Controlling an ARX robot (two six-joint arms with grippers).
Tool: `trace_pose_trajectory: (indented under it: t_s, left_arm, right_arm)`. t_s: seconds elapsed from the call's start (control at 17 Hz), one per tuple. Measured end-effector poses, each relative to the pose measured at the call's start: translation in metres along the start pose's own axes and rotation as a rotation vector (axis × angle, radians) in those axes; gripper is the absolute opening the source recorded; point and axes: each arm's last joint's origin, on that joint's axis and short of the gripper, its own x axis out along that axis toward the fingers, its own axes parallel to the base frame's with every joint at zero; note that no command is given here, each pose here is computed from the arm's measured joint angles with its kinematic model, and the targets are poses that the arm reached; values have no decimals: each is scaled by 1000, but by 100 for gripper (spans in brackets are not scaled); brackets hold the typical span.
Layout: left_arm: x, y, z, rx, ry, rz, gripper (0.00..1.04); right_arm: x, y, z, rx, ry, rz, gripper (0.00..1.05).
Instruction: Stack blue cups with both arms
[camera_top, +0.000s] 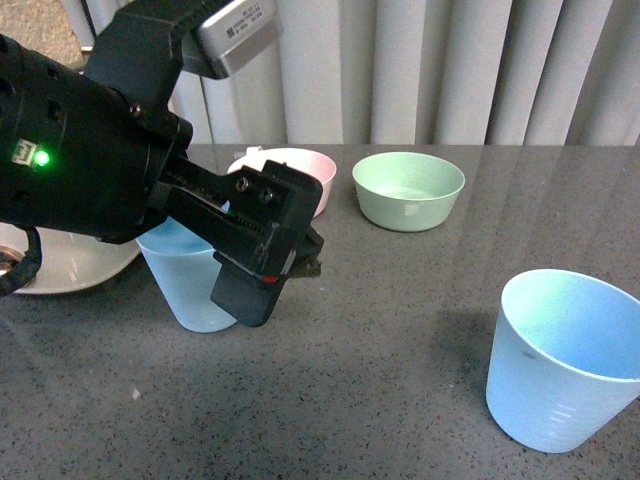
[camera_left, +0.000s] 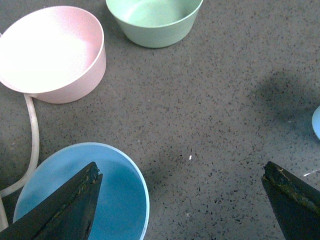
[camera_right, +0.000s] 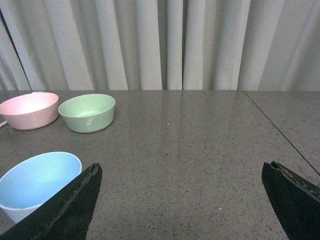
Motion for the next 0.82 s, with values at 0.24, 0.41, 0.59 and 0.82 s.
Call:
trace_pose_trajectory:
  t_s: [0.24,0.41,0.59,0.82]
  left_arm:
    - [17,5,-7,26,72,6,98]
    - [21,8,-5,43,83,8,91]
    - [23,8,-5,55,93,4,58]
    - [22,8,-5,58,103,-2,20]
  right_arm:
    - [0,0,0,0,0,0,98]
    - [0,0,0,0,0,0,98]
    - [0,0,0,0,0,0,98]
    - [0,0,0,0,0,0,98]
